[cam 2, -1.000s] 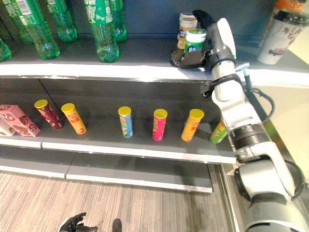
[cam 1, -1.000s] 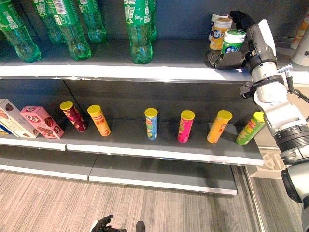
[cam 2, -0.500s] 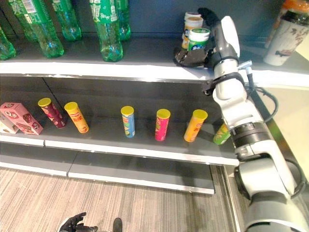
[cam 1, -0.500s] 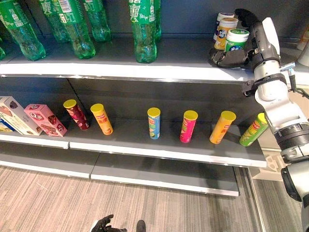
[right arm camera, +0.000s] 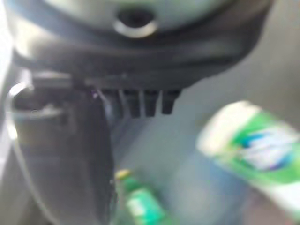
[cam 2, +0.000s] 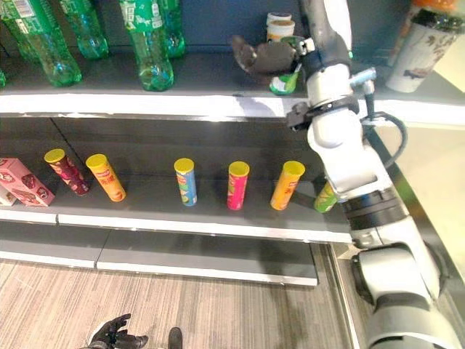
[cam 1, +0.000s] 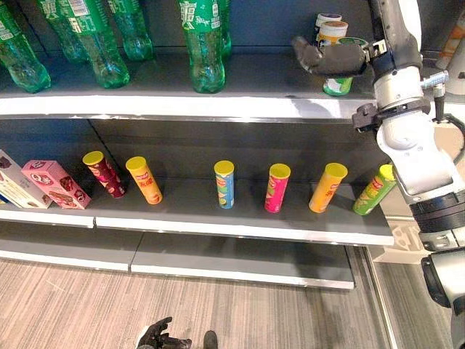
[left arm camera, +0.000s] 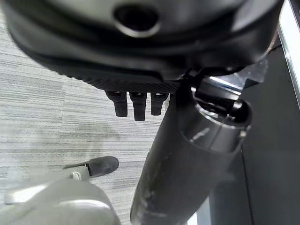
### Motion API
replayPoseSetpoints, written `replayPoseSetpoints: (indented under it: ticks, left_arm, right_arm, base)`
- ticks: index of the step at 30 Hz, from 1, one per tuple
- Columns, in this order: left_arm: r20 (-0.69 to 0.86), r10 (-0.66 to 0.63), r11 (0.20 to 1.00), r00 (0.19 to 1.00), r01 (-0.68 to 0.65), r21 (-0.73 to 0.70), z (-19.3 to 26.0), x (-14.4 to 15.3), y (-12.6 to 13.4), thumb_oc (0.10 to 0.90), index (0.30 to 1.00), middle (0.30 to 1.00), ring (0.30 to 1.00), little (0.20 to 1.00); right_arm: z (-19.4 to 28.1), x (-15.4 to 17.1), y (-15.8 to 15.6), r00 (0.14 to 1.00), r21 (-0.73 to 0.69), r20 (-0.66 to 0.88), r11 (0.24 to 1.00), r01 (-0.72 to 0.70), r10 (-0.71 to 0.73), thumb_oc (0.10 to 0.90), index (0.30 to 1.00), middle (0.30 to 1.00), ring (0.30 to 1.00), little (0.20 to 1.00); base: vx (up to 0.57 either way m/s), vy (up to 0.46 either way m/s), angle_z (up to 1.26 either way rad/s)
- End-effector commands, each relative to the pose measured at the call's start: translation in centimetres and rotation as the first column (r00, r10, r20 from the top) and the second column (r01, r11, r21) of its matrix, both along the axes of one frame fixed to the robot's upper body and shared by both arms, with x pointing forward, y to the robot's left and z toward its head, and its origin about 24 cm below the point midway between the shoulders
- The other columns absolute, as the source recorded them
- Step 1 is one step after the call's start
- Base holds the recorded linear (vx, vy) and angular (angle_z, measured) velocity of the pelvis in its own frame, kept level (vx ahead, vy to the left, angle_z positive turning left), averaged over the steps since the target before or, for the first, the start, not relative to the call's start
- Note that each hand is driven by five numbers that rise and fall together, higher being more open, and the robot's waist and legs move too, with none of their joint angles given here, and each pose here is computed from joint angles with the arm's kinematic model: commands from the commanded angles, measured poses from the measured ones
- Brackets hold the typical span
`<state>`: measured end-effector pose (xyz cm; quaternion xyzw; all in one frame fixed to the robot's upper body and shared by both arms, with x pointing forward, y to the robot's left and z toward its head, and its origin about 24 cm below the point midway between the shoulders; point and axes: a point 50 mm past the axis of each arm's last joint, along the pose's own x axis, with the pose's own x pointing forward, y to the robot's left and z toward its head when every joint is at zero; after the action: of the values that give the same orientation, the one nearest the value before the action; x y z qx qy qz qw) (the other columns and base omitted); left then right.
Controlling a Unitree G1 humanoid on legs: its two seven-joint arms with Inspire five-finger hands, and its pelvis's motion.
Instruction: Put the goods on the table back onto the shelves and tidy them up.
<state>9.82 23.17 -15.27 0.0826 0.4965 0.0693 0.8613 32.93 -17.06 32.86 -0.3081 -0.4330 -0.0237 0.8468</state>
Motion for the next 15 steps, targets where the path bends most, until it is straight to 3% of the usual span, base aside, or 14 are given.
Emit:
replayPoseSetpoints:
  ticks: [1,15]
  left_arm:
    - [0.068,-0.013,0.997,0.998,0.008,0.075,1.1,2.7,1.5,0.800,0.900,0.900,0.900,0.900]
    - [0.065,-0.035,0.997,0.997,0.030,0.073,0.9,3.1,0.9,0.800,0.900,0.900,0.900,0.900]
  right_arm:
    - [5.7,-3.4,0.1,0.958,0.068,0.271,0.990,-0.120,0.098,0.800,0.900,0.900,0.900,0.900]
    - [7.5,-11.1,-2.6,0.843,-0.014,0.508,0.980,-0.196,0.176,0.800,0.900,0.900,0.900,0.900]
  base:
    - [0.00,0.000,0.00]
    - [-0.01,0.013,-0.10]
